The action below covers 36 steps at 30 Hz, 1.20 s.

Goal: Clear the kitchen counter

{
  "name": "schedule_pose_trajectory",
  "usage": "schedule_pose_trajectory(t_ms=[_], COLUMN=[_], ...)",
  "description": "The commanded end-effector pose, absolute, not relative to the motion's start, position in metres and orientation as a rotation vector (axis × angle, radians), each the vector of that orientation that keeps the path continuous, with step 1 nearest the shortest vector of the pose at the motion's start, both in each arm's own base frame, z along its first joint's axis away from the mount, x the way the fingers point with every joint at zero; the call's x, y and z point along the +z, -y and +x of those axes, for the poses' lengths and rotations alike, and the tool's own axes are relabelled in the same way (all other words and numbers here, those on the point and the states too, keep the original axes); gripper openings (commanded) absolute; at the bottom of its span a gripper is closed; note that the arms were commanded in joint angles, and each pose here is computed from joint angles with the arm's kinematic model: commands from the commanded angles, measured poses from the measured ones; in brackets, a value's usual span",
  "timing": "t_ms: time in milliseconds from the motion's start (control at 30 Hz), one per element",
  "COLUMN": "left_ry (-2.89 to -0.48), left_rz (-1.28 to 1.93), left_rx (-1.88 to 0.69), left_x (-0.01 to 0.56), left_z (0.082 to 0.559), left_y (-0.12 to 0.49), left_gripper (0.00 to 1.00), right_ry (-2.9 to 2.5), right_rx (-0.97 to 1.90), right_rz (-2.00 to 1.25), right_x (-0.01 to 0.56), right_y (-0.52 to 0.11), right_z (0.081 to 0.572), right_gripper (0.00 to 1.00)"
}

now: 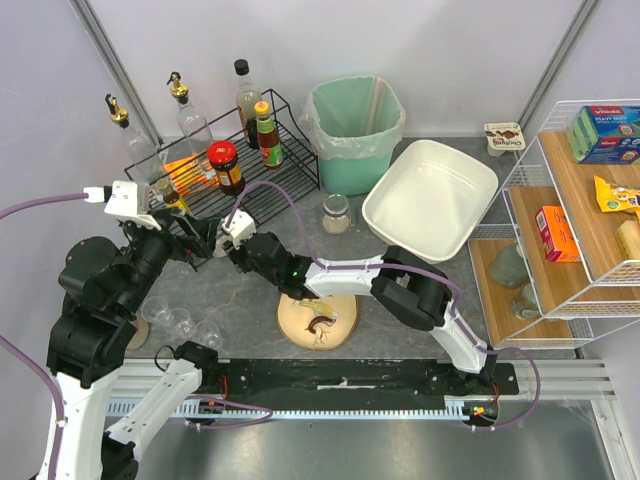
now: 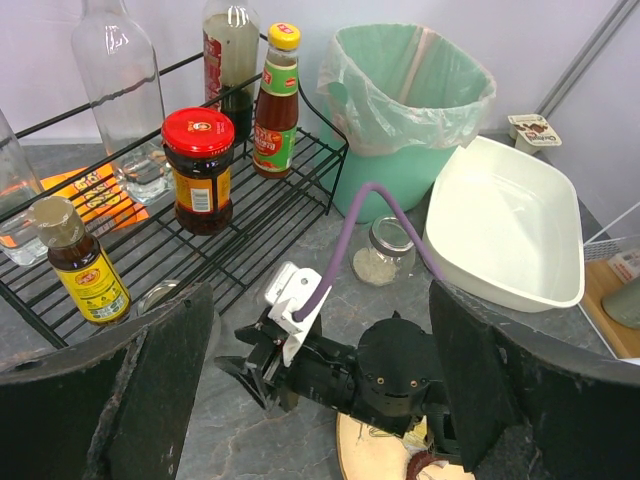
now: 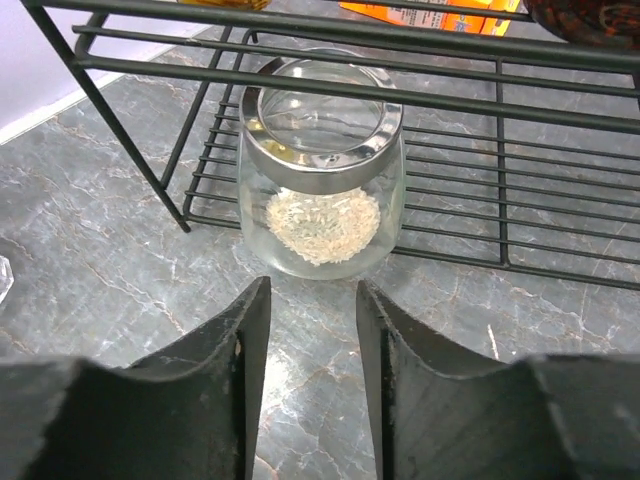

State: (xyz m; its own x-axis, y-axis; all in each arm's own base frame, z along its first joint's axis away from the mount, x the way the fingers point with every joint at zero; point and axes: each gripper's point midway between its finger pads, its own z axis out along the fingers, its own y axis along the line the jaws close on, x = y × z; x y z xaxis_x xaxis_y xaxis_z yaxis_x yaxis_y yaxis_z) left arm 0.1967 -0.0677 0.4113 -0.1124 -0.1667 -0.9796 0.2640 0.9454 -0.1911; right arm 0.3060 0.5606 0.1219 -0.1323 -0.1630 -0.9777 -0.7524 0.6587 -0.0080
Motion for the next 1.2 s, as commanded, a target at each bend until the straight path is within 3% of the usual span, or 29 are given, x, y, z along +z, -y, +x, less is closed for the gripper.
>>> schedule_pose_trajectory(t_ms=[0,100,233,1167], left_ry=[-1.61,-1.61,-1.612,-1.622], left_rz=[0.078,0.078,0.082,0.082], left_rx=[-0.358,-0.36,-0.373,-0.367], left_x=[0.422,0.421,0.421,0.417], left_z=[0.194,0.193,0.194,0.196], left_y=[0.065,0.065,0.068,0.068], left_gripper=[0.93,0.93,0.93,0.93], right_ry=[-1.614,-1.622,-1.627,-1.645], right_rx=[0.652,0.664,0.659,0.726], right_rz=[-0.691,-0.694,-0.71,-0.784], right_x=[0.155,0.148,0.138,0.112], right_y=[-0.56,-0.564,-0.572,-0.602], right_z=[0.302,0.305,0.314,0.327], right_gripper=[0.37,0.25,0.2,0.21])
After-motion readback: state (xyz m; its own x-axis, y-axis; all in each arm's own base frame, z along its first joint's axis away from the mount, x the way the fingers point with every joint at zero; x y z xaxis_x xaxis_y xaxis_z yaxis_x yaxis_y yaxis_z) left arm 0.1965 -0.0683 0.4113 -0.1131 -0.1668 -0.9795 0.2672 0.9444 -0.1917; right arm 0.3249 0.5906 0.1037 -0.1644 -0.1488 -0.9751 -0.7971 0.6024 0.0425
